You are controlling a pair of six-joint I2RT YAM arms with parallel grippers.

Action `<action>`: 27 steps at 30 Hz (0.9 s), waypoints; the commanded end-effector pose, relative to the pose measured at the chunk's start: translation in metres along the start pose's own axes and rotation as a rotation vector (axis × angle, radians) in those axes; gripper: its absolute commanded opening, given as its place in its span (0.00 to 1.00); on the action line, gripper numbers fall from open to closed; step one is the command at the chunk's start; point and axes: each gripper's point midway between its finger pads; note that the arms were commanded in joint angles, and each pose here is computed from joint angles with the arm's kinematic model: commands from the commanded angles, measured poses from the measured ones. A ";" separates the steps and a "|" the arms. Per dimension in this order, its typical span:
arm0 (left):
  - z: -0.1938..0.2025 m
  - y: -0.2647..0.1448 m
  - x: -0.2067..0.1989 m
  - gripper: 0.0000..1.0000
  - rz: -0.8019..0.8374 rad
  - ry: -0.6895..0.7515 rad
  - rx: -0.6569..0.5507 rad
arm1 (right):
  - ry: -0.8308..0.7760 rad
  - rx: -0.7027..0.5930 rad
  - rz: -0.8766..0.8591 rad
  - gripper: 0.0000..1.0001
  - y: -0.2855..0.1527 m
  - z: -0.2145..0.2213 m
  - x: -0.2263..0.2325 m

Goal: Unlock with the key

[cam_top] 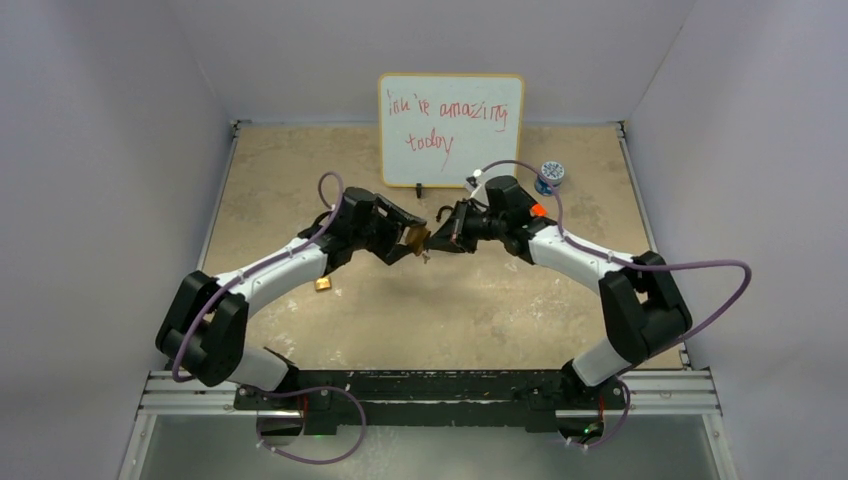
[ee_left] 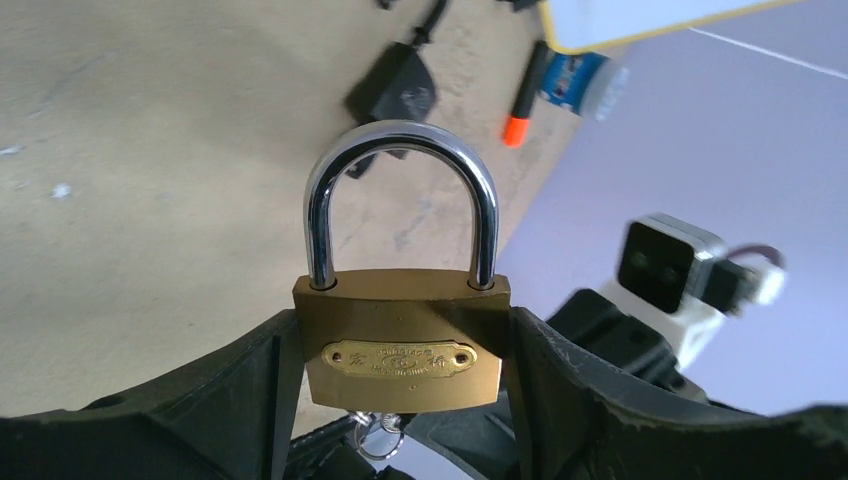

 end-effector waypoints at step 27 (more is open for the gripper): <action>0.026 -0.066 -0.106 0.14 0.384 0.232 0.119 | -0.444 -0.375 0.053 0.74 -0.098 -0.051 0.076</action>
Point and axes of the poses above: each gripper's point midway between its finger pads, its own y axis out along the fingers, its own x axis along the line the jaws close on, z = x × y, and after that the axes turned 11 degrees about -y, right-handed
